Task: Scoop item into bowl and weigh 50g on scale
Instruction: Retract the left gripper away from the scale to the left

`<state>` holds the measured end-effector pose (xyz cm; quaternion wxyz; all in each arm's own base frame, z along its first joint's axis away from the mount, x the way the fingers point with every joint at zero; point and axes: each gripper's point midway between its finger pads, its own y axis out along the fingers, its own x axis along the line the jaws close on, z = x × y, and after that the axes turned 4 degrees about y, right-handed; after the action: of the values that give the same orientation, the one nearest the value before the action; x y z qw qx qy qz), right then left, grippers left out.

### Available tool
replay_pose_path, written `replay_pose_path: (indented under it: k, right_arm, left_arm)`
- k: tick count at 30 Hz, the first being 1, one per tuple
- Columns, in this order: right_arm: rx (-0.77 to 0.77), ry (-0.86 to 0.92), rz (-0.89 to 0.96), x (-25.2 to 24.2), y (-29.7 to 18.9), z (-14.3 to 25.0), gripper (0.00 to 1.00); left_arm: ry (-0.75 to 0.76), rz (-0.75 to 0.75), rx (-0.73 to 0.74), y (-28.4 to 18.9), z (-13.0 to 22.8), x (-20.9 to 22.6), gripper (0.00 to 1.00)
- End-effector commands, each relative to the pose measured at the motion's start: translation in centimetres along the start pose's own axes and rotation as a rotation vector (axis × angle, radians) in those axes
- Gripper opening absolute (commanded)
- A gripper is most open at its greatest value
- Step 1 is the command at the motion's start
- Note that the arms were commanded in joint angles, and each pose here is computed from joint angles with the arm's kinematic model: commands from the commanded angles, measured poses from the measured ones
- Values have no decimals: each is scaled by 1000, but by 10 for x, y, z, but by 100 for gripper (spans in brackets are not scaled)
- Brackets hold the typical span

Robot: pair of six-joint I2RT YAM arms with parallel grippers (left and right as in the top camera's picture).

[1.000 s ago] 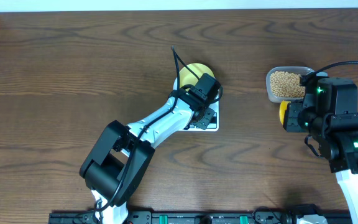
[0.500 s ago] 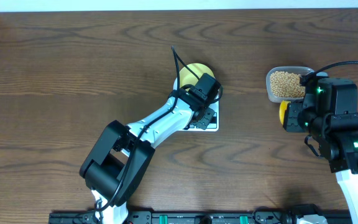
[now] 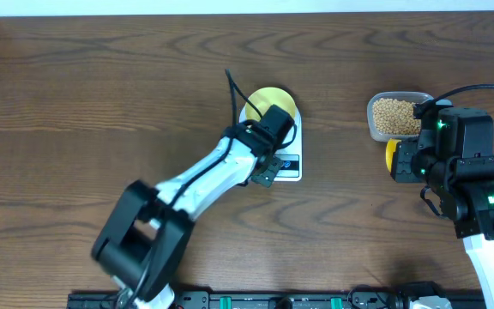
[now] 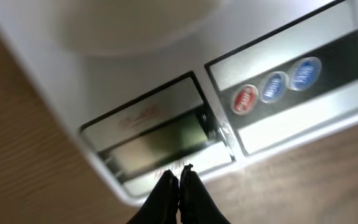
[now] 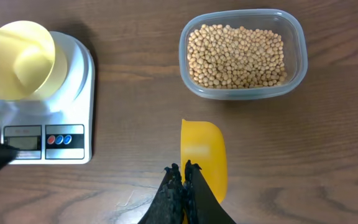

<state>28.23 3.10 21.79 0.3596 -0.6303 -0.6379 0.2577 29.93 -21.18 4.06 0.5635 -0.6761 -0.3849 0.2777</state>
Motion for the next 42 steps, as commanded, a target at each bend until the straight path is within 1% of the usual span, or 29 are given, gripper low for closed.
replay_pose_path:
  k: [1, 2, 3, 5, 6, 7, 12, 15, 20, 21, 23, 26, 29, 35, 42]
  right_arm:
    - [-12, -18, 4, -1, -3, -5, 1]
    - [-12, -18, 4, -1, -3, -5, 1]
    - [-12, -18, 4, -1, -3, -5, 1]
    - [-12, -18, 4, -1, -3, -5, 1]
    - [-12, -18, 4, -1, -3, -5, 1]
    - [-12, -18, 3, -1, -3, -5, 1]
    - [-14, -18, 8, -2, -3, -5, 1]
    - [-17, -18, 23, -5, -4, -6, 1]
    - [-21, -19, 33, -6, -4, -7, 1]
    - [-22, -18, 33, -6, -4, -7, 1]
    - [-22, -19, 33, -6, -4, -7, 1]
    - [-20, -46, 33, -6, -4, -6, 1]
    - [-21, -51, 32, -6, -4, -7, 1]
    - [-14, -51, 33, -6, -4, -5, 1]
    - [39, -31, 28, -6, -4, 8, 1]
  left_arm:
    - [-20, -19, -81, -36, -6, 8, 7]
    - [-20, -20, -88, -43, -5, 8, 9]
    - [-20, -20, -93, -49, -4, 9, 17]
    - [-22, -33, -104, -61, 0, 12, 61]
    - [-23, -54, -106, -67, 3, 17, 85]
    - [-24, -78, -105, -72, 5, 21, 100]
    - [-43, -231, -78, -95, 26, 54, 100]
    - [-73, -256, -59, -103, 36, 74, 99]
    - [-205, -290, -85, -119, 46, 115, 99]
    - [-216, -288, -89, -122, 49, 123, 99]
    - [-182, -226, -96, -124, 52, 126, 99]
    - [-73, -65, -134, -129, 53, 115, 99]
    - [22, 14, -166, -137, 58, 111, 99]
    - [8, -32, -175, -143, 67, 135, 99]
    - [-80, -65, -162, -143, 80, 162, 98]
